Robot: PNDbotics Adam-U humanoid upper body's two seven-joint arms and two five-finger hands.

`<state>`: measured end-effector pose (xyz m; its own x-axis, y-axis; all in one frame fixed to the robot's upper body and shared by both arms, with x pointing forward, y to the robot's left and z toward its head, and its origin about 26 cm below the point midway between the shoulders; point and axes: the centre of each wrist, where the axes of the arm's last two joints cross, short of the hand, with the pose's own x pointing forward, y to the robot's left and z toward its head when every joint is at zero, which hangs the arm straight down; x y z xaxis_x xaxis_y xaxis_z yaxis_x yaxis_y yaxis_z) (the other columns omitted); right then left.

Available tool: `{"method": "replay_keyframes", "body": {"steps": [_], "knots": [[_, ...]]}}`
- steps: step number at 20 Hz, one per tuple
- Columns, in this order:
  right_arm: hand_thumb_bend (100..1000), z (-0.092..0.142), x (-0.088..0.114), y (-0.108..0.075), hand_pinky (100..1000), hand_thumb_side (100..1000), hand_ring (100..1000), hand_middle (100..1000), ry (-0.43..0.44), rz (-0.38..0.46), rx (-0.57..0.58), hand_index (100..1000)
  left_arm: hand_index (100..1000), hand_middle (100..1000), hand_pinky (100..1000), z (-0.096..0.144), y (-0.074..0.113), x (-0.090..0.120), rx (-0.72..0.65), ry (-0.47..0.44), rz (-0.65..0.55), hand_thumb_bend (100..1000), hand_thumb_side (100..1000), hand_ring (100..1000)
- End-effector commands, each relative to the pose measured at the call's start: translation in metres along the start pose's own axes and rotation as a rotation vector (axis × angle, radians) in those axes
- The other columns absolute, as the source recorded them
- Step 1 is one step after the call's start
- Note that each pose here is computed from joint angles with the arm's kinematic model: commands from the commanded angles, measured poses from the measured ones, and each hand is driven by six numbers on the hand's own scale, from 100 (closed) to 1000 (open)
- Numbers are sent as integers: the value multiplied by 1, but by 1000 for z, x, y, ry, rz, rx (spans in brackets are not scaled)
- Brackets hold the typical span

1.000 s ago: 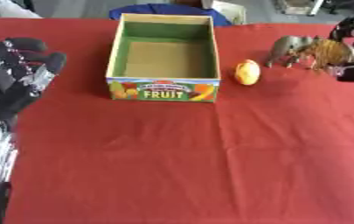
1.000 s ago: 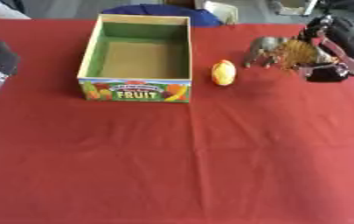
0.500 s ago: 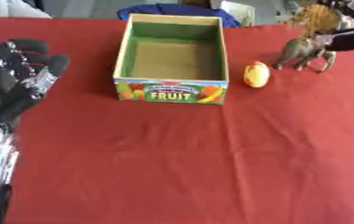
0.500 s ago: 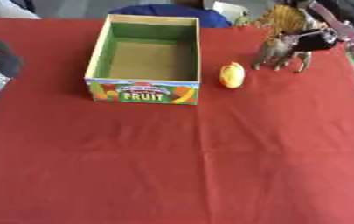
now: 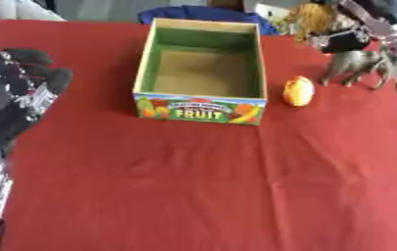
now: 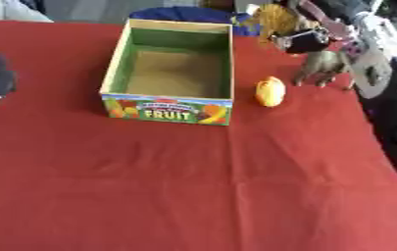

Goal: Pick up objects on the table and place them in the box.

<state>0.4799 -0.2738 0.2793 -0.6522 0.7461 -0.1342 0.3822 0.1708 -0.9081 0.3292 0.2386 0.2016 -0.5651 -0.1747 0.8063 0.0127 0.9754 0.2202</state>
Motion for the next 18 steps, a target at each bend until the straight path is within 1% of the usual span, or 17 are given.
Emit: {"method": "replay_keyframes", "body": {"steps": [1, 6, 9, 12, 16, 18], "knots": [[100, -14, 2, -11, 681, 100, 681, 335, 0, 22, -27, 459, 640, 575, 566, -6, -3, 14, -28, -54, 8, 741, 403, 595], [100, -23, 5, -4, 686, 100, 694, 361, 16, 19, -21, 477, 640, 575, 566, -13, -11, 22, -68, -86, 26, 742, 402, 595], [100, -23, 4, 5, 693, 100, 711, 395, 40, 16, 3, 501, 640, 575, 566, -16, -16, 26, -93, -104, 40, 743, 402, 595], [121, -20, 3, 16, 697, 100, 723, 413, 65, 17, 37, 515, 640, 575, 566, -19, -20, 30, -112, -119, 53, 742, 401, 595], [173, -18, 3, 30, 704, 100, 737, 436, 78, 16, 81, 532, 639, 574, 566, -20, -22, 31, -121, -123, 61, 742, 403, 594], [241, -17, 5, 36, 716, 102, 753, 469, 71, 22, 113, 559, 639, 574, 566, -20, -22, 31, -122, -124, 63, 743, 403, 594]]}}
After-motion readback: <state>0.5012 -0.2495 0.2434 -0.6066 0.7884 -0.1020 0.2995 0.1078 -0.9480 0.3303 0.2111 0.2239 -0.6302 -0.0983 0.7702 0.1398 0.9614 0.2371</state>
